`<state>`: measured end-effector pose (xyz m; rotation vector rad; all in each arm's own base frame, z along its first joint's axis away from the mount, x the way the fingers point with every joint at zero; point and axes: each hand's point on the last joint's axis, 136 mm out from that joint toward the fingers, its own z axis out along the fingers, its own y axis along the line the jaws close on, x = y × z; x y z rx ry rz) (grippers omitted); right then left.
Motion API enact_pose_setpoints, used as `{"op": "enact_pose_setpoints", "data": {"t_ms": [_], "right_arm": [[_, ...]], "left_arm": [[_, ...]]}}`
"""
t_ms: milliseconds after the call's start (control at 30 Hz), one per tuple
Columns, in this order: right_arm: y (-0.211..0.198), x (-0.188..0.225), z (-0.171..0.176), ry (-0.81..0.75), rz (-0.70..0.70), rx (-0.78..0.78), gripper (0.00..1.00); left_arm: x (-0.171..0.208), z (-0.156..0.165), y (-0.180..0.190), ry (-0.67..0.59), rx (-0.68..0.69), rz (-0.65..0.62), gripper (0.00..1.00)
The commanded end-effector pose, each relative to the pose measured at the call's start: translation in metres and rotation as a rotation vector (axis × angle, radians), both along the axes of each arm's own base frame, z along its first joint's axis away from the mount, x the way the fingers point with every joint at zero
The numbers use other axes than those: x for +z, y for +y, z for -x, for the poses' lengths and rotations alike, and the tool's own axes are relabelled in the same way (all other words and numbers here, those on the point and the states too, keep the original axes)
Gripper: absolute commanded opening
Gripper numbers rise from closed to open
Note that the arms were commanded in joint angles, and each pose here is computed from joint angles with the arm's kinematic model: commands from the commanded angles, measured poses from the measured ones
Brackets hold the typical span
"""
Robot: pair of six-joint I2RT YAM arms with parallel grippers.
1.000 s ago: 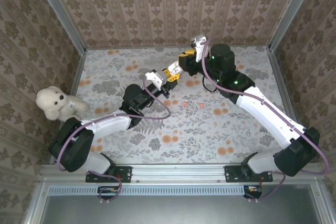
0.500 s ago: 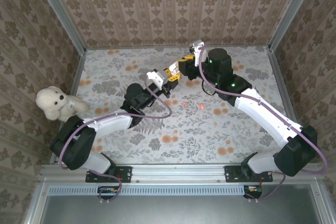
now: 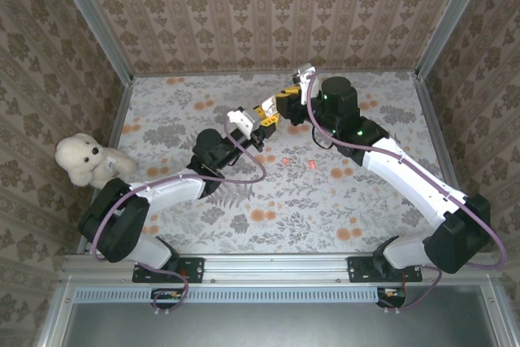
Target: Insert the wireless bluetooth earbuds into the charging case
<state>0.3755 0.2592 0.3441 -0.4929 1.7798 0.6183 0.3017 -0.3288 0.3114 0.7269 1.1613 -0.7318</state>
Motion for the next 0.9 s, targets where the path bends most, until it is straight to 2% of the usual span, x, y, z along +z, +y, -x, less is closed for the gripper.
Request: {"op": "enact_pose_setpoints", "data": {"t_ms": [0,533,867], "right_arm": [[-0.001,0.003,0.004,-0.039,0.013,-0.006,0.28],[0.011,-0.015,0.016,-0.122,0.151,-0.019,0.27],[0.011,-0.017,0.017,-0.13,0.154,-0.029,0.3]], "left_arm": [[0.023,0.001,0.0,-0.039,-0.014,0.049,0.0],[0.023,0.0,0.0,-0.04,-0.01,0.052,0.0],[0.023,-0.001,0.002,-0.037,-0.006,0.056,0.0]]}}
